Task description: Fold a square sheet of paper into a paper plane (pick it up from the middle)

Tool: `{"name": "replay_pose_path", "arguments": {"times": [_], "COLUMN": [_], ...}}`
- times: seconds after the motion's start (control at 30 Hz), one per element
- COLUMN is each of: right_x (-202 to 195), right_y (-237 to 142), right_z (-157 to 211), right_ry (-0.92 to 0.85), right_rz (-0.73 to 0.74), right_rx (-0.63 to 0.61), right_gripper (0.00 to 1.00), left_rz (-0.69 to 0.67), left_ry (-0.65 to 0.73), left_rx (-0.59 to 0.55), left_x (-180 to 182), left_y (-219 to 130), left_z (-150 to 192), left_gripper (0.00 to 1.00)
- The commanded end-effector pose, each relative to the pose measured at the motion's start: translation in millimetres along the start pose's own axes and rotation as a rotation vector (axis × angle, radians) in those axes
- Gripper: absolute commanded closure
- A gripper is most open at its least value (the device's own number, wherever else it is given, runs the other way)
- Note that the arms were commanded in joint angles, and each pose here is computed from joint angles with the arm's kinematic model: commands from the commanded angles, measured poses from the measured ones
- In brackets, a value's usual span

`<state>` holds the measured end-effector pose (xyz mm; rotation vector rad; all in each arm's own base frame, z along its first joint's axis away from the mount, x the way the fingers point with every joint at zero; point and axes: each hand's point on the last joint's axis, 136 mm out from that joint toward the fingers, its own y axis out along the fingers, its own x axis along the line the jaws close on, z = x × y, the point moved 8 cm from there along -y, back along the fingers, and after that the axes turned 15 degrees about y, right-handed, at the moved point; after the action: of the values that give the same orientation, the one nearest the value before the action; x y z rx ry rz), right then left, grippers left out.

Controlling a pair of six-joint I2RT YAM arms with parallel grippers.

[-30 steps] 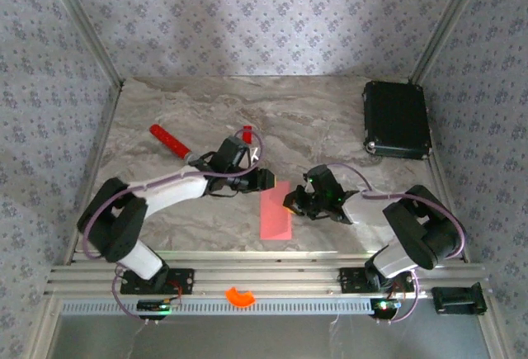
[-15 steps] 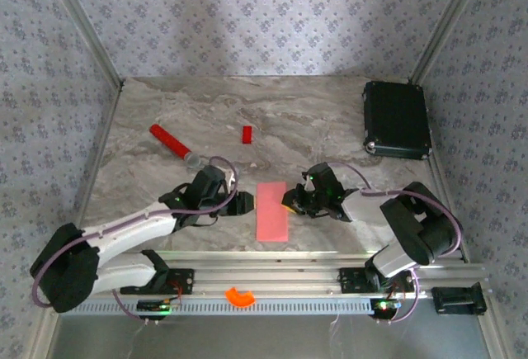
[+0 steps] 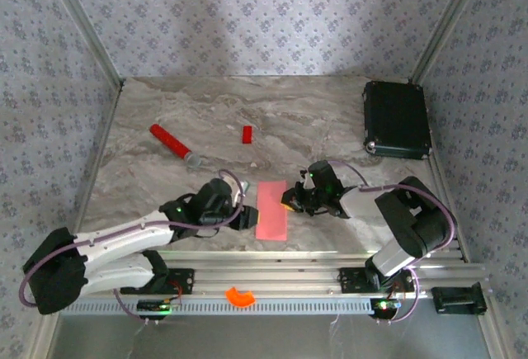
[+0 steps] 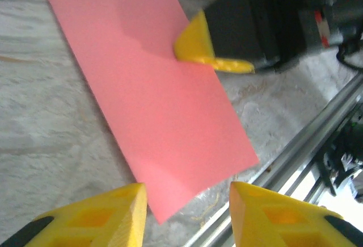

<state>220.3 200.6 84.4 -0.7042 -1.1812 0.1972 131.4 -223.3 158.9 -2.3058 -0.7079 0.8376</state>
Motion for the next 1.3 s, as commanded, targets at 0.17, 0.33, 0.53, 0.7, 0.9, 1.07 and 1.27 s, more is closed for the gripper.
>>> {"name": "replay_pose_path", "arguments": {"times": [0.17,0.33,0.53,0.7,0.9,1.07,1.27], "right_x": [11,14,13,13,13,12,14], "right_y": [-9,-7,-7,-7,-7,-8,-9], "right_z": [0,2,3,3,3,3,3], "right_ry": [0.014,0.014,0.015,0.015,0.015,0.02,0.017], "right_rz": [-0.018,-0.015,-0.005,0.002,0.002,0.007,0.002], "right_rx": [-0.038,-0.029,-0.023,-0.02,-0.018,-0.017,-0.016], "right_gripper": [0.99,0.99,0.99,0.99,0.98,0.98,0.97], "left_rz": [-0.265,-0.376,-0.493,-0.63,-0.721,-0.773,-0.772], "left_ry": [0.504,0.712,0.853,0.909,0.955,0.976,0.97], "left_rx": [0.067,0.132,0.173,0.212,0.231,0.252,0.249], "left_x": [-61,-90,-98,-91,-89,-83,-80], "left_y": [11,32,47,57,69,73,72], "left_z": [-2,7,10,9,8,12,13], "left_gripper": [0.35,0.28,0.2,0.19,0.24,0.42,0.75]}}
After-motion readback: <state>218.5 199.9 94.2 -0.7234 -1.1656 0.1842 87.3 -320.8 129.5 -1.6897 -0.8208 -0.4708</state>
